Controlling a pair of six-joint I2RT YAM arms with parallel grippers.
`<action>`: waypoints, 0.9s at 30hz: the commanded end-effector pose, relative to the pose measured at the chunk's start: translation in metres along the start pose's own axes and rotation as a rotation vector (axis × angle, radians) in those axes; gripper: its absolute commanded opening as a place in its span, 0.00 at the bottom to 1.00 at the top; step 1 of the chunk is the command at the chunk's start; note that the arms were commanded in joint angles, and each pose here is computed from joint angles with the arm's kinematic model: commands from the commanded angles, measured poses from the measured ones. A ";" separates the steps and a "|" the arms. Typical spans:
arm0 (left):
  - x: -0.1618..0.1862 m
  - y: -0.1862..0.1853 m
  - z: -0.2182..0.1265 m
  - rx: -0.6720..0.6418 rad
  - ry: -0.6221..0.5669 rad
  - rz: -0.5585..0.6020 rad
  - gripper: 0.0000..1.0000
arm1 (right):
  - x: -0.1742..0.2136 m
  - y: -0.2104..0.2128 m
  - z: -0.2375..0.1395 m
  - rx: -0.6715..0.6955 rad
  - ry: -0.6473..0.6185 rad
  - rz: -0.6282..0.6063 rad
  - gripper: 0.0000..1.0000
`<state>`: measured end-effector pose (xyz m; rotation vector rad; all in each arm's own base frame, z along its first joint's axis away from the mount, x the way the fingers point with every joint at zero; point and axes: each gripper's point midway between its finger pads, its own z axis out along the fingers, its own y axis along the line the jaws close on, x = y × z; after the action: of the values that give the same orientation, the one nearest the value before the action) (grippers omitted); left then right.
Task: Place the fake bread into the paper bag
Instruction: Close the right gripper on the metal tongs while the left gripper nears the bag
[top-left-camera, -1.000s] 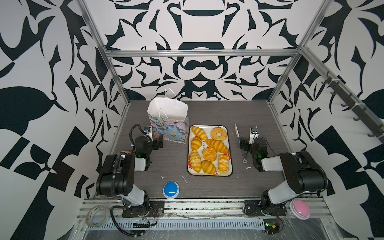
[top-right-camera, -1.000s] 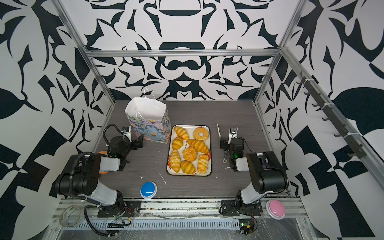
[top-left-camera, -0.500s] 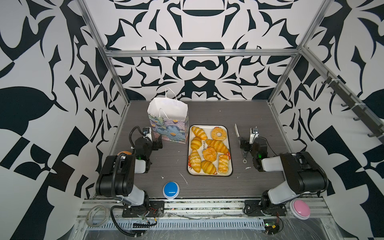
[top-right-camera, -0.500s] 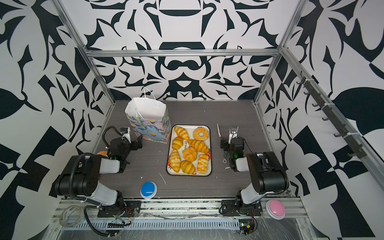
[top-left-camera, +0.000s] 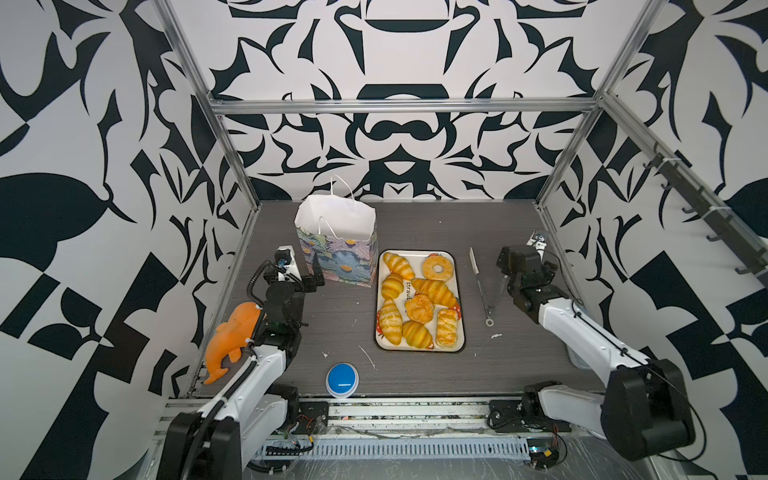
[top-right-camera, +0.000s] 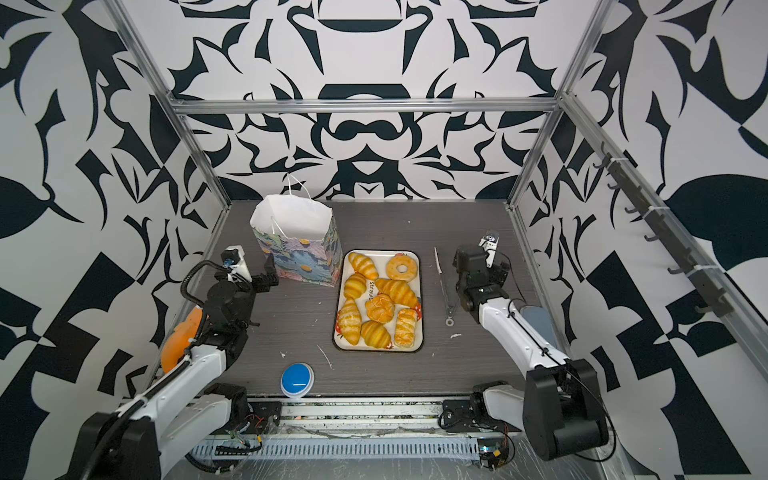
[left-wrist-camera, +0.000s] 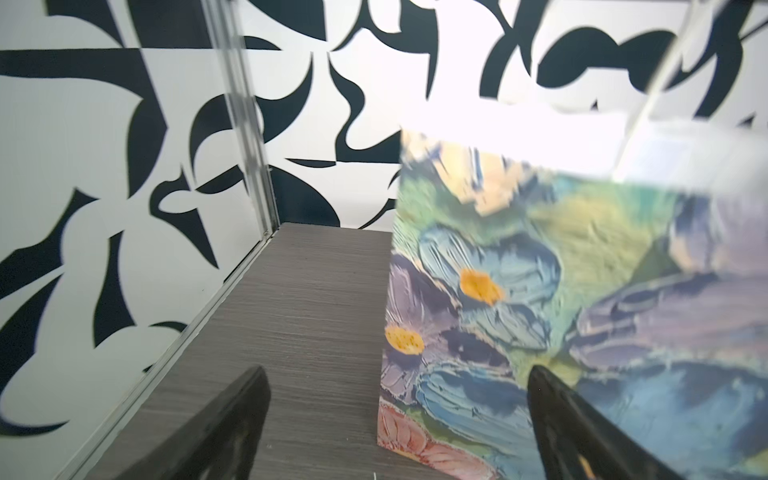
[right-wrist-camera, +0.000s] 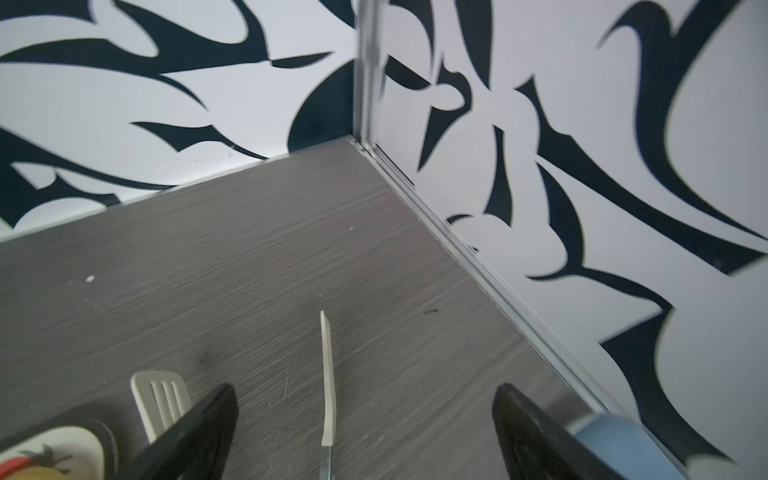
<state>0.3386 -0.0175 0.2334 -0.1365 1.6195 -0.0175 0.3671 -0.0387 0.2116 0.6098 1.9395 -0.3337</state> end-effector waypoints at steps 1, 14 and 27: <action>0.023 0.016 -0.017 -0.096 0.189 -0.116 0.99 | 0.017 -0.031 -0.023 0.152 0.210 0.003 0.99; 0.078 -0.046 -0.075 0.254 0.591 -0.301 0.99 | 0.082 0.012 -0.047 -0.231 0.410 -0.154 0.99; 0.126 -0.056 -0.084 0.326 0.689 -0.335 1.00 | 0.138 0.027 -0.023 -0.221 0.605 -0.270 0.99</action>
<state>0.2537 -0.0849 0.1182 -0.1714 2.2371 -0.5951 0.3106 0.0265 0.0966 0.3539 2.5942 -0.1061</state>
